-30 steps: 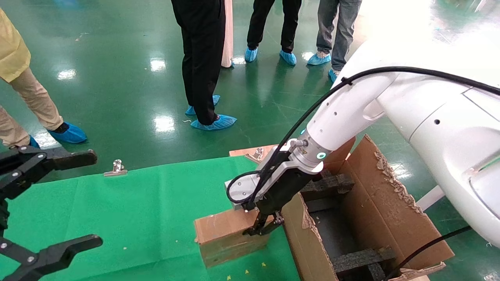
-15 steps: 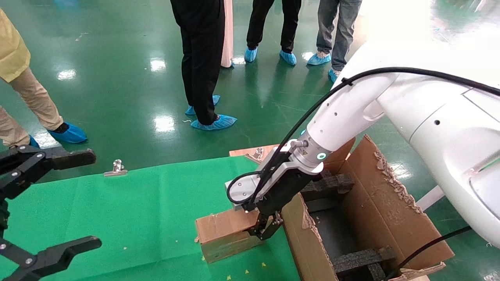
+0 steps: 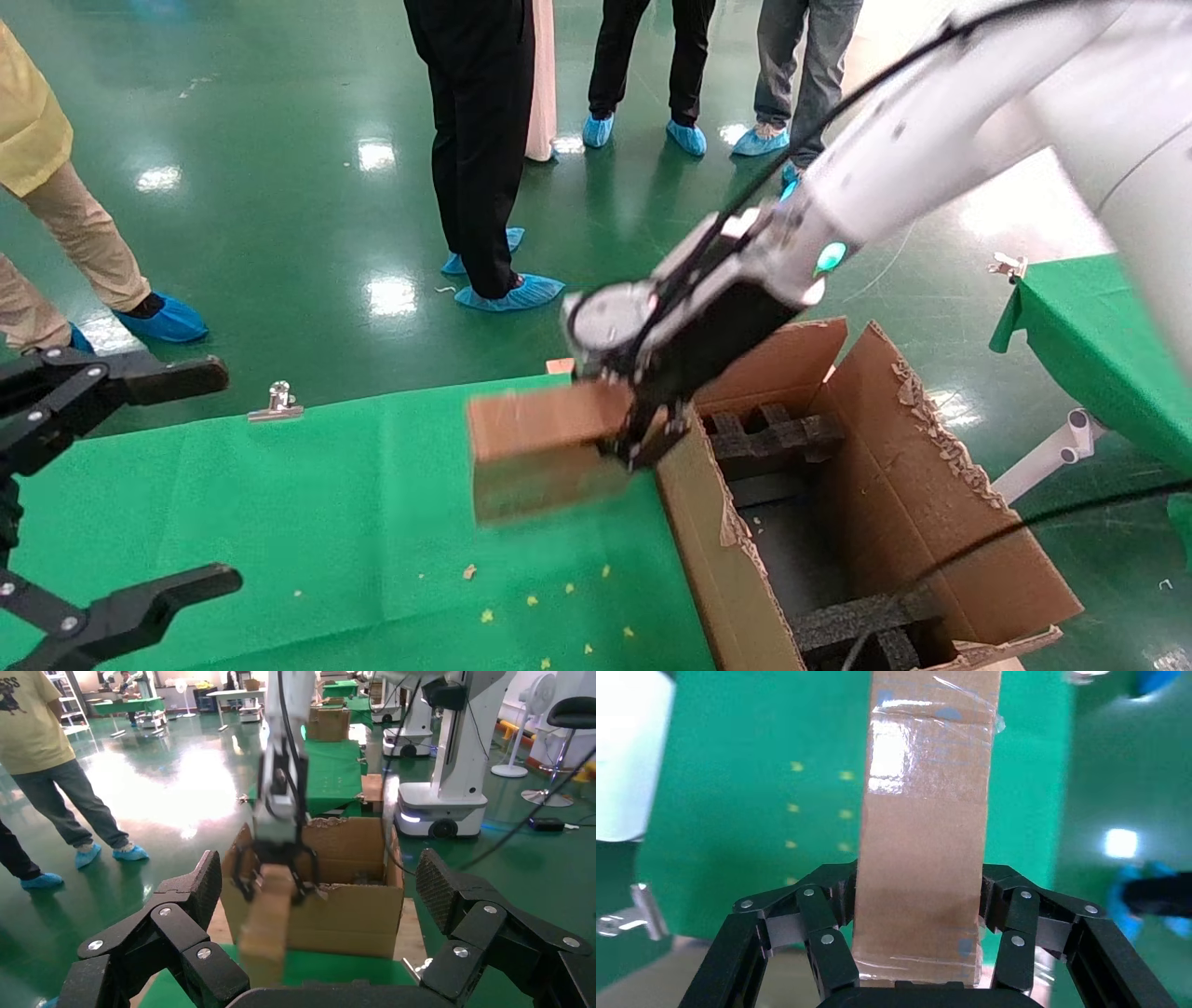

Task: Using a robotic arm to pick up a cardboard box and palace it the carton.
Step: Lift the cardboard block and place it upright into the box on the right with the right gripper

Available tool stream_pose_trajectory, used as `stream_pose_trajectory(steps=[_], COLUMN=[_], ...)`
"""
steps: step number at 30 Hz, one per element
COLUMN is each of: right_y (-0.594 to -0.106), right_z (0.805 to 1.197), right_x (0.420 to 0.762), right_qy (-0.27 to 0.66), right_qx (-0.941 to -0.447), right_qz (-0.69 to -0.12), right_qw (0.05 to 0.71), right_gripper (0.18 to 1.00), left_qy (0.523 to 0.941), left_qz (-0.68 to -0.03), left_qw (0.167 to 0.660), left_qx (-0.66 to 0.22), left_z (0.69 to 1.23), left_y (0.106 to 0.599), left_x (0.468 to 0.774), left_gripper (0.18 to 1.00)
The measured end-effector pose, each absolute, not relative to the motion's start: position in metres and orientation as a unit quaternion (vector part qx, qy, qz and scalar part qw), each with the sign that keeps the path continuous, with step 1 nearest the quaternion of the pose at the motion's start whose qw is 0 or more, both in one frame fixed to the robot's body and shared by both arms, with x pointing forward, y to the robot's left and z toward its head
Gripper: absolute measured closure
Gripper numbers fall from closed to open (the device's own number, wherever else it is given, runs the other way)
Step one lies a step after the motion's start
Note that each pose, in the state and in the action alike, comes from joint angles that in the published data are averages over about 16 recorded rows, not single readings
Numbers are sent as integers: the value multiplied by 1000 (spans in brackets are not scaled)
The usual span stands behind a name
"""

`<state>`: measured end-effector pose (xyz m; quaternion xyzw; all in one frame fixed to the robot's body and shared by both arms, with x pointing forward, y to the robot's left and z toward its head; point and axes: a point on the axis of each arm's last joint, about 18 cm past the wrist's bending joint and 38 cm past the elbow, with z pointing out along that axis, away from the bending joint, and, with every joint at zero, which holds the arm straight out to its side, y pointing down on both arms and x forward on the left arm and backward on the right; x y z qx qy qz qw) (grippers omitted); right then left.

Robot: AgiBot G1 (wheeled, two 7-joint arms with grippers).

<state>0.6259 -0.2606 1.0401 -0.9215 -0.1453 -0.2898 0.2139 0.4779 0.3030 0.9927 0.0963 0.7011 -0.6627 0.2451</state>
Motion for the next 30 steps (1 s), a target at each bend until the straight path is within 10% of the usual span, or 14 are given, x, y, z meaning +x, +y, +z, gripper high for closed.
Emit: stream_pose_trajectory(steps=[13,30], right_y=[-284,-373], right_z=[1126,1147], right_x=[600,565], right_qy=[-142,-66], right_qx=[-889,-893], right_qz=[-367,-402], right_qw=[233,192], right_gripper=[846,858], left_qy=[701,701], left_qz=[-663,-663], left_qw=[245,245], left_qx=[96,96], left_z=[993,993], left_y=[303,303], left_x=[478,478], left_gripper=[184,184])
